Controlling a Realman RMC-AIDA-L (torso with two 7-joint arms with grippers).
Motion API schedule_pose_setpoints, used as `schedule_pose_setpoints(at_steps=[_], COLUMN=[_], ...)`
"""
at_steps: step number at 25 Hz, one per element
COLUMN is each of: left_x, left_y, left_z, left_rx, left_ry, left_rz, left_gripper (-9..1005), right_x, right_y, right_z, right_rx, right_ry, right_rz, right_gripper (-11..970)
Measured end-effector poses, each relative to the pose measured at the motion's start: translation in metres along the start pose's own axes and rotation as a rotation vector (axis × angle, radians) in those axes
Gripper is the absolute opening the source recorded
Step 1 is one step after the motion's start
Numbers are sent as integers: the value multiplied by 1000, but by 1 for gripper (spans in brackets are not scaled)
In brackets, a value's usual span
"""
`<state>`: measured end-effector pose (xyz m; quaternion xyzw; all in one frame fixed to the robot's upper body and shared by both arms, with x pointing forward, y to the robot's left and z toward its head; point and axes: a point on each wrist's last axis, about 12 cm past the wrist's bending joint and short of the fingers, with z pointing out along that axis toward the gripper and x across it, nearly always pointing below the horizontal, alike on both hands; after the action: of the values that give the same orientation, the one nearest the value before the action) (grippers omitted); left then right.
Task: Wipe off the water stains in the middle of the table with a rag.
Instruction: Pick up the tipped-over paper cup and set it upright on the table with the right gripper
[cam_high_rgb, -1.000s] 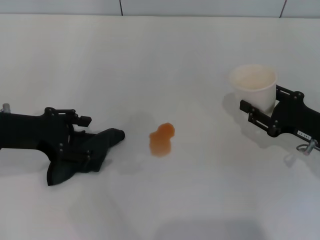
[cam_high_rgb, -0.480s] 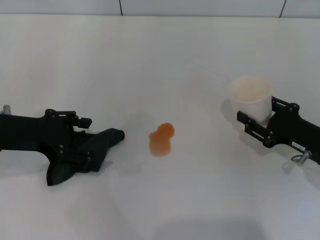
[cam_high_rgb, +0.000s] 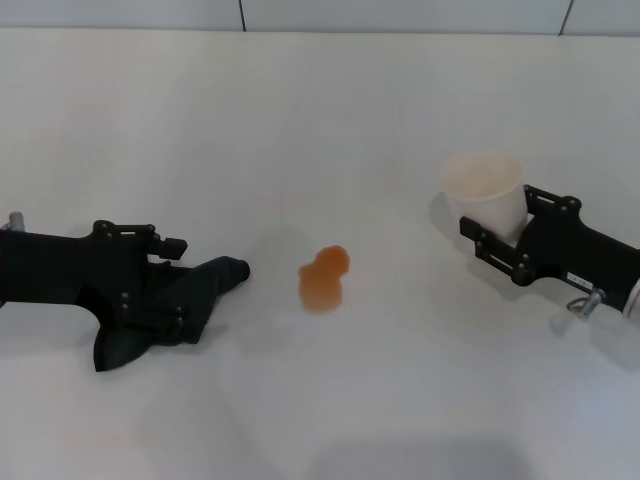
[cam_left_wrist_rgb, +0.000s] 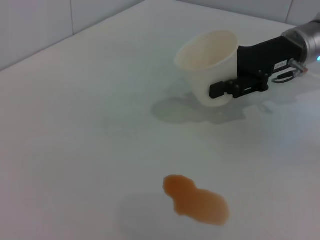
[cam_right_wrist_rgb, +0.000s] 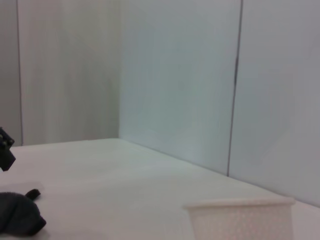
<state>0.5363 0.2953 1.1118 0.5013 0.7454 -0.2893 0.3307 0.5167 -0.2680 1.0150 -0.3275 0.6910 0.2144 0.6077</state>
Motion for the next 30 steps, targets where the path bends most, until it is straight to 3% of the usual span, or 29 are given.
schedule_pose_setpoints(at_steps=[21, 26, 30], left_x=[-4, -5, -6], left_y=[2, 2, 1], left_z=[1, -1, 0], left_rx=[5, -4, 2], left_ry=[5, 14, 19], left_rz=[13, 27, 31], left_gripper=[758, 756, 754], right_x=[11, 12, 13], right_y=[5, 6, 7], right_z=[-5, -7, -12], right_rx=[-9, -4, 0], right_ry=[66, 62, 51], right_rz=[-31, -22, -19], right_gripper=[514, 579, 703])
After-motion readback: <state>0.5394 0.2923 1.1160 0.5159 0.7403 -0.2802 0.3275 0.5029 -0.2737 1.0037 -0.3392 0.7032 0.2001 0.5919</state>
